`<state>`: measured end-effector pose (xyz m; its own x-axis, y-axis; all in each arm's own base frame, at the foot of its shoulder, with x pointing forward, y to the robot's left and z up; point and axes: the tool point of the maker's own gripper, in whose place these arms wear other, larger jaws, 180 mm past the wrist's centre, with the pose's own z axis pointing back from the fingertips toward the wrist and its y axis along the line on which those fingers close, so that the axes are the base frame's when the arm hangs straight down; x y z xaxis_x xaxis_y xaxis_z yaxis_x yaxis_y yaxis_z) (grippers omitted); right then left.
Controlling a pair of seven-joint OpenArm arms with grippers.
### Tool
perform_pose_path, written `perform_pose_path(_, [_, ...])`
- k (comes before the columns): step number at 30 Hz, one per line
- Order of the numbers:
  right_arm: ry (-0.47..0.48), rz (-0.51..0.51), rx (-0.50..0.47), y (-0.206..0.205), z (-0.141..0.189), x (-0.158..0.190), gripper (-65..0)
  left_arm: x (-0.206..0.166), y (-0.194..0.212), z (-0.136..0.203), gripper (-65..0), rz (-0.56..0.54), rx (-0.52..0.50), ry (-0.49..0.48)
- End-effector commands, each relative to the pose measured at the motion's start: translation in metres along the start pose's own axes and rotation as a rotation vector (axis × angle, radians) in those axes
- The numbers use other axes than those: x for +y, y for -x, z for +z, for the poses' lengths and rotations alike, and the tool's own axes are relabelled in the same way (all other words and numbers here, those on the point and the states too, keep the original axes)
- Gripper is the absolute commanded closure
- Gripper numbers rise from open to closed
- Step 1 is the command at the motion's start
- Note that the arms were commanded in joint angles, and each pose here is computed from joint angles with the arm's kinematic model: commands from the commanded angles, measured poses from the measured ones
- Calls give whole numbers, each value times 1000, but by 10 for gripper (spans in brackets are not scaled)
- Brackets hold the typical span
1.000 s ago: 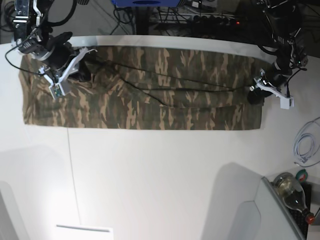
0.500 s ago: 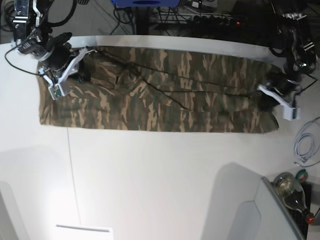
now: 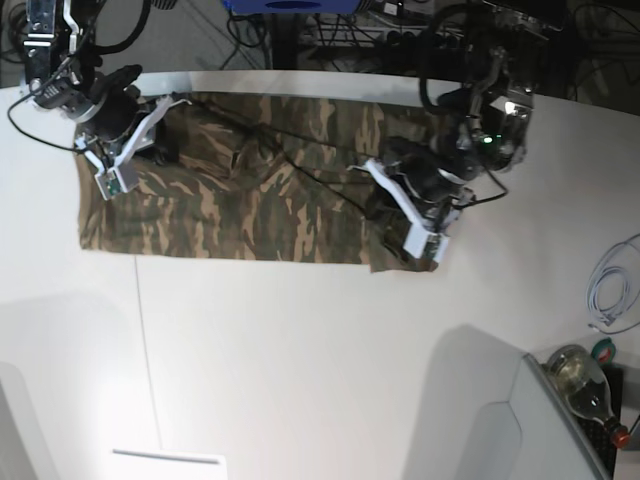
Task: Layout the t-shirt on the table in an organized manner, then fold the t-shirt properly
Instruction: 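Fold the strip end with the left gripper toward the right gripper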
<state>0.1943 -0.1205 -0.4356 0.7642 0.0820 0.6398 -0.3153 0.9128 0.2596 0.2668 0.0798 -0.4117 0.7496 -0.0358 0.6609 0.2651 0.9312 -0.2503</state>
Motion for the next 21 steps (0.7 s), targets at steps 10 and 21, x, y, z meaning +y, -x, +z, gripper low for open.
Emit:
perform_pose_path(10, [-6,5,-38,-10,3,0,-9,-40,5,-30,0,56,30,55])
perform_pose_path(21, [-6,6,-40,-10,3,0,-9,-44,-6,-45,0,78,27,59])
